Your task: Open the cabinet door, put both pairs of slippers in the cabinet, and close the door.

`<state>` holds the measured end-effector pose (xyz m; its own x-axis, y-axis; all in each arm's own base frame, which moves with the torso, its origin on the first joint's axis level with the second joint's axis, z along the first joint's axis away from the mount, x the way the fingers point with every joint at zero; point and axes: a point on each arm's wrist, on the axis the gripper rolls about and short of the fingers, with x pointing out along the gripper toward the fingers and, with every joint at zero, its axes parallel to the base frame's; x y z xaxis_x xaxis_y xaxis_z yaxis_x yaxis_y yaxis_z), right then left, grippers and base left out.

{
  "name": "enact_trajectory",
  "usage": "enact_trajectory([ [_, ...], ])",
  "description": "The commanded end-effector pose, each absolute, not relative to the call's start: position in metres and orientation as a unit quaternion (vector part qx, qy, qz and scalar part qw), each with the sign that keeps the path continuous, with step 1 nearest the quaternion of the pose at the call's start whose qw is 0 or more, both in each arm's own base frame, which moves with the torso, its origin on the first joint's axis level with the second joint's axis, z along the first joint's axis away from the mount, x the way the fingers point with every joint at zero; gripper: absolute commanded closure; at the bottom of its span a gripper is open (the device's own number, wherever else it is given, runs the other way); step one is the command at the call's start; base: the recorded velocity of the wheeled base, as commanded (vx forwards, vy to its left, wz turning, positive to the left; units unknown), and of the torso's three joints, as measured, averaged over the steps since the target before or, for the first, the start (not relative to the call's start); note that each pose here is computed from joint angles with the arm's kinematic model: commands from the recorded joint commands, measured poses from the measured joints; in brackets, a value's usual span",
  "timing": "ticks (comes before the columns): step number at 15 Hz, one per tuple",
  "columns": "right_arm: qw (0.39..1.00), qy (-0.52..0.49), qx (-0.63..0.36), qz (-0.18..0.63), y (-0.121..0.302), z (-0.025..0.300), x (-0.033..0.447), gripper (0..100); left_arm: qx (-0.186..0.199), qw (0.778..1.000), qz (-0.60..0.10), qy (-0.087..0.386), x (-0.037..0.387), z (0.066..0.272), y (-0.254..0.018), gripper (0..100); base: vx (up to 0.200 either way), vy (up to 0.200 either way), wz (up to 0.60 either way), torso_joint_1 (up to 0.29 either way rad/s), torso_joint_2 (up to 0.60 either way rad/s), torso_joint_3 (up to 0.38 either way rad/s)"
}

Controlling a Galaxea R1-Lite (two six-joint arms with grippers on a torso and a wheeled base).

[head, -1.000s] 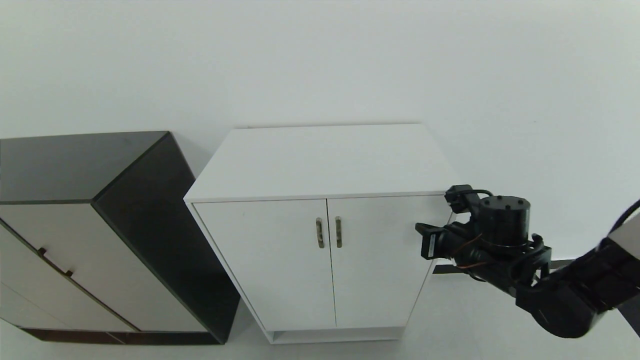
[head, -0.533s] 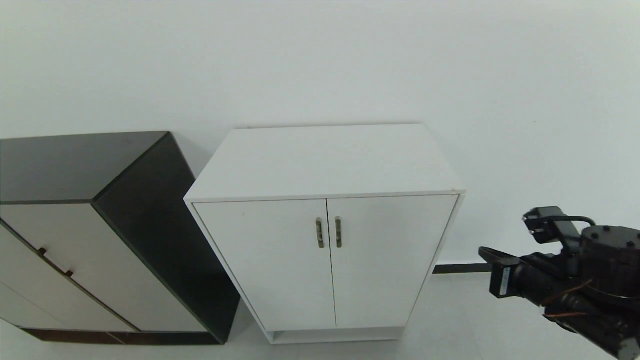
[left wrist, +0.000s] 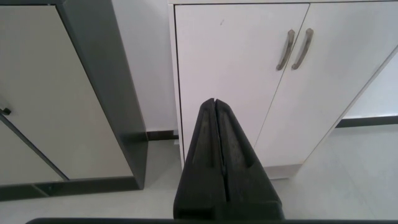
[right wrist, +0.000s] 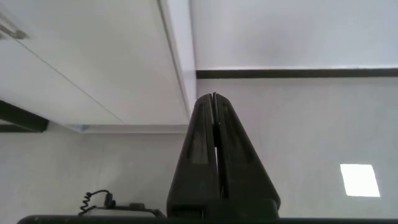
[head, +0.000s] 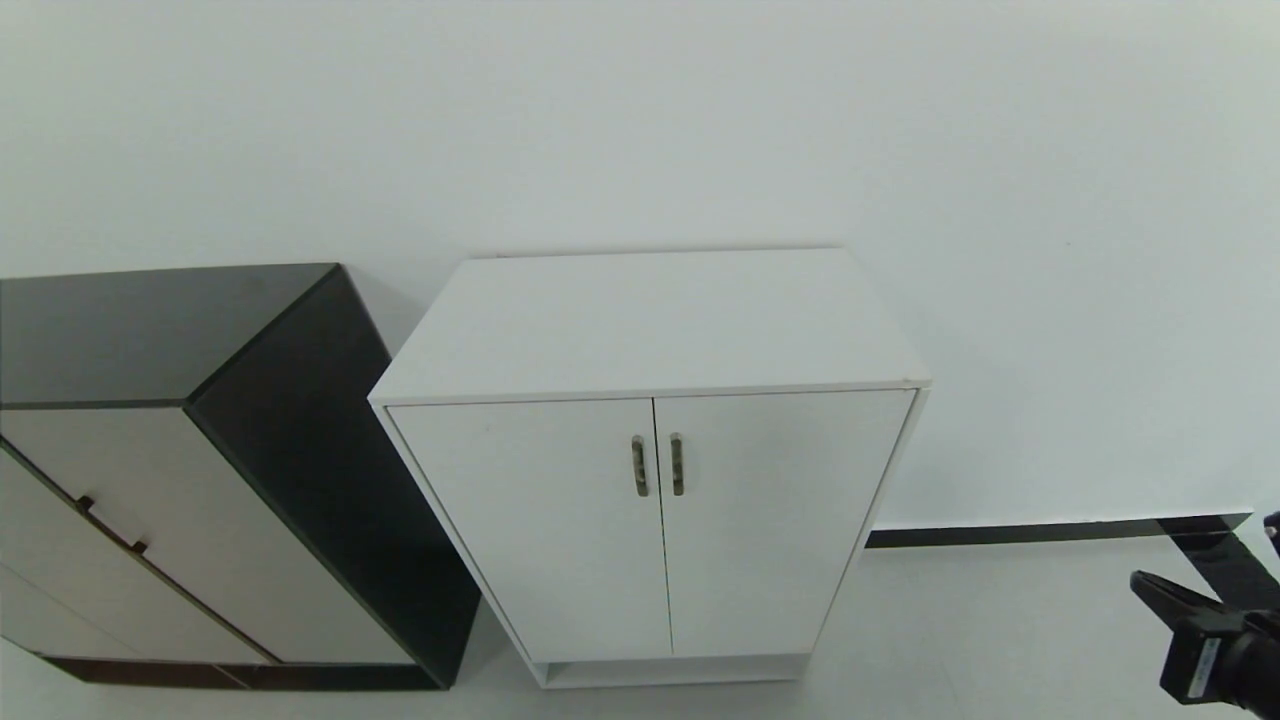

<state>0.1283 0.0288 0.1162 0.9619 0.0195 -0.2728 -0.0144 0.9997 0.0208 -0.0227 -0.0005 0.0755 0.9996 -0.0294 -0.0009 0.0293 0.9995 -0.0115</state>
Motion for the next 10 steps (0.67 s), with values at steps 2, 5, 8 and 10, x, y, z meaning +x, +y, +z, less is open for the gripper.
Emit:
enact_trajectory([
  [2, 0.992, 0.120, 0.016, -0.014, 0.014, 0.121, 0.088, 100, -0.006, 1.000, -0.015, 0.001, -0.023, 0.076, -0.001, 100, 0.000, 0.000, 0.00, 0.000, 0.00, 0.000],
  [5, 0.992, 0.127, 0.015, -0.010, 0.006, 0.113, 0.053, 100, -0.006, 1.000, -0.015, 0.001, -0.023, 0.076, -0.001, 100, 0.000, 0.000, 0.00, 0.000, 0.00, 0.000],
  [8, 0.991, 0.134, 0.012, 0.000, -0.001, 0.098, 0.019, 100, -0.006, 1.000, -0.015, 0.001, -0.023, 0.076, -0.001, 100, 0.000, 0.000, 0.00, 0.000, 0.00, 0.000],
  [10, 0.990, 0.137, 0.008, 0.031, -0.004, 0.086, 0.001, 100, -0.006, 1.000, -0.015, 0.001, -0.023, 0.076, -0.001, 100, 0.000, 0.000, 0.00, 0.000, 0.00, 0.000],
])
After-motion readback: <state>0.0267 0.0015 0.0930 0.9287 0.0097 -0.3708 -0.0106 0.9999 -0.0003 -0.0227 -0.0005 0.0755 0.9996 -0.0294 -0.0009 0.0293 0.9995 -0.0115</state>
